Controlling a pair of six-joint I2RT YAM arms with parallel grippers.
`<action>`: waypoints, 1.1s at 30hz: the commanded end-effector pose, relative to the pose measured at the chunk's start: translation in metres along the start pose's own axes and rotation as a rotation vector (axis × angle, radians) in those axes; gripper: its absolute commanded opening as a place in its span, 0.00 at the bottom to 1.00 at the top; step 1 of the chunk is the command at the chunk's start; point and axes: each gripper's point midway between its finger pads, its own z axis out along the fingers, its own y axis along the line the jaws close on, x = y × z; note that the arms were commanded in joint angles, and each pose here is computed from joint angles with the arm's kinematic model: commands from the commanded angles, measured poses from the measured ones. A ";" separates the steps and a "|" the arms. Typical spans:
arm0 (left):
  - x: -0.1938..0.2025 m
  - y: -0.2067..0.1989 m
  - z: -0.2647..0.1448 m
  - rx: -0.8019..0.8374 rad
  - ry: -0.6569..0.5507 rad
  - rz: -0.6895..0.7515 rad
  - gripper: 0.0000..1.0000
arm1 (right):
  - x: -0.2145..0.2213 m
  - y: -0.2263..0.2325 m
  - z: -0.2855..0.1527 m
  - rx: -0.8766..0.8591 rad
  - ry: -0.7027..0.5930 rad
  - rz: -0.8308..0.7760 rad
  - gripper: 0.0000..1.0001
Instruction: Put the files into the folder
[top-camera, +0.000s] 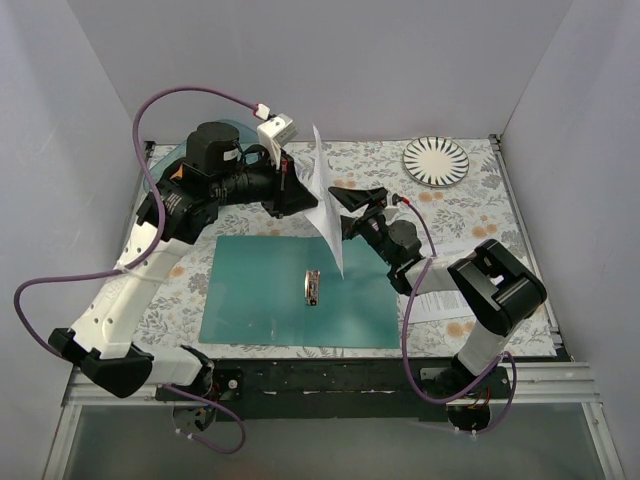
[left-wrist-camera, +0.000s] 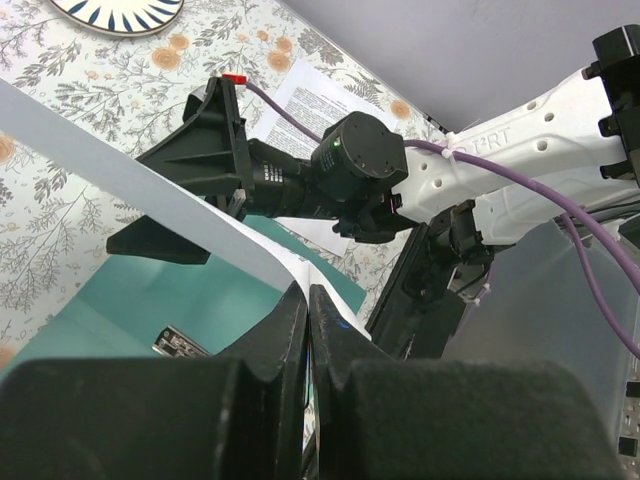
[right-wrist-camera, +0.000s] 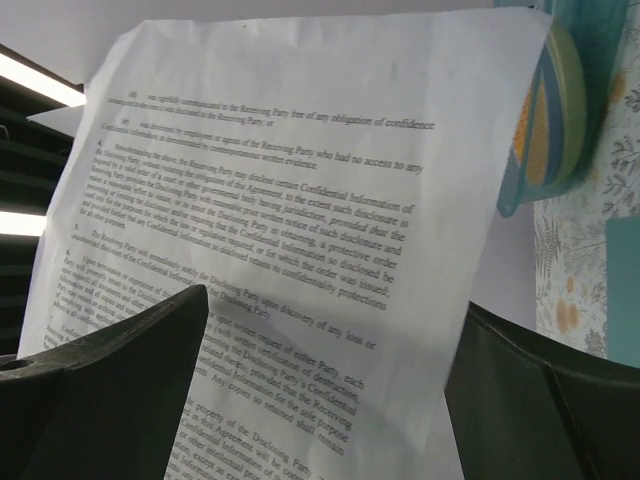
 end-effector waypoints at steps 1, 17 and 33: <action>-0.002 -0.006 -0.017 -0.012 -0.028 0.033 0.00 | 0.020 0.140 -0.057 -0.587 0.074 -0.041 0.98; 0.044 0.005 -0.026 -0.070 0.088 0.005 0.00 | 0.021 0.149 -0.058 -0.610 0.096 -0.089 0.34; 0.041 0.033 -0.044 -0.279 0.106 0.004 0.98 | 0.023 0.121 -0.064 -0.498 0.156 -0.265 0.01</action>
